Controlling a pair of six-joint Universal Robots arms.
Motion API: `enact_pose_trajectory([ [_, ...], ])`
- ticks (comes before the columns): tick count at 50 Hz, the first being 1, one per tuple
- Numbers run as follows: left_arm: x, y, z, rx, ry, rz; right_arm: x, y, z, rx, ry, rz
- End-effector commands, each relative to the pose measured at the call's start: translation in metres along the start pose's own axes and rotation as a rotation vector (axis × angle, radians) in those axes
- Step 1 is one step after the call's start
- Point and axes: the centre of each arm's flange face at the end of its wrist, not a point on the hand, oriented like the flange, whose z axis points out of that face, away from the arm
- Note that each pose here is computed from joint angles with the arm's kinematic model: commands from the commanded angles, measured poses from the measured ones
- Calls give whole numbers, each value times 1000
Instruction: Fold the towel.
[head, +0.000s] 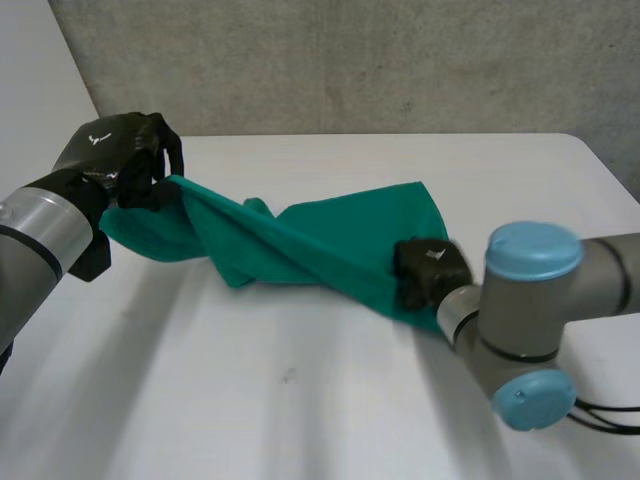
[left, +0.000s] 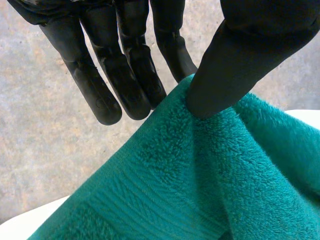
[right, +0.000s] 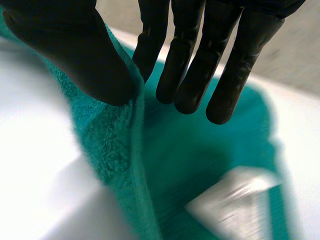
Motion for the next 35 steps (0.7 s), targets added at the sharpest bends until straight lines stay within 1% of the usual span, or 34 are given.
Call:
enact_pose_trajectory([
  [1, -11, 19, 1, -62, -34, -6, 47, -76, -29, 201, 134, -227],
  [4, -15, 39, 1, -131, -40, -13, 55, -90, -42, 198, 131, -323],
  [5, -16, 45, 0, -151, -40, -11, 56, -93, -50, 162, 106, -376],
  [8, -14, 64, -7, -234, -32, 16, 53, -92, -62, 84, 54, -440],
  [9, -13, 69, -9, -255, -27, 26, 52, -89, -68, 10, 19, -474],
  [12, -8, 83, -16, -327, -3, 78, 50, -82, -78, -111, -33, -511],
  [13, -7, 87, -17, -343, 2, 89, 51, -75, -82, -191, -65, -522],
  [15, -7, 99, -17, -387, 15, 116, 52, -65, -81, -263, -91, -521],
  [16, -7, 102, -16, -398, 16, 122, 52, -65, -81, -263, -91, -521],
  [17, -7, 106, -15, -411, 22, 126, 51, -55, -71, -292, -122, -521],
  [21, -5, 126, -7, -461, 45, 137, 53, -44, -55, -305, -126, -524],
  [24, -3, 133, 11, -456, 57, 147, 57, -40, -36, -302, -120, -522],
  [26, -7, 130, 31, -421, 50, 158, 59, -37, -24, -303, -118, -518],
  [28, -10, 121, 48, -373, 39, 172, 66, -44, -5, -268, -85, -523],
  [30, -17, 96, 73, -271, 0, 200, 74, -71, 12, -177, -1, -545],
  [31, -19, 84, 81, -227, -14, 210, 74, -71, 12, -177, 0, -546],
  [32, -20, 56, 94, -133, -43, 227, 85, -120, 21, -12, 137, -560],
  [33, -20, 41, 100, -79, -54, 235, 89, -140, 23, 61, 188, -558],
  [34, -18, 24, 104, -22, -66, 242, 90, -140, 23, 62, 189, -558],
  [35, -16, 6, 107, 43, -75, 250, 93, -158, 24, 133, 233, -553],
])
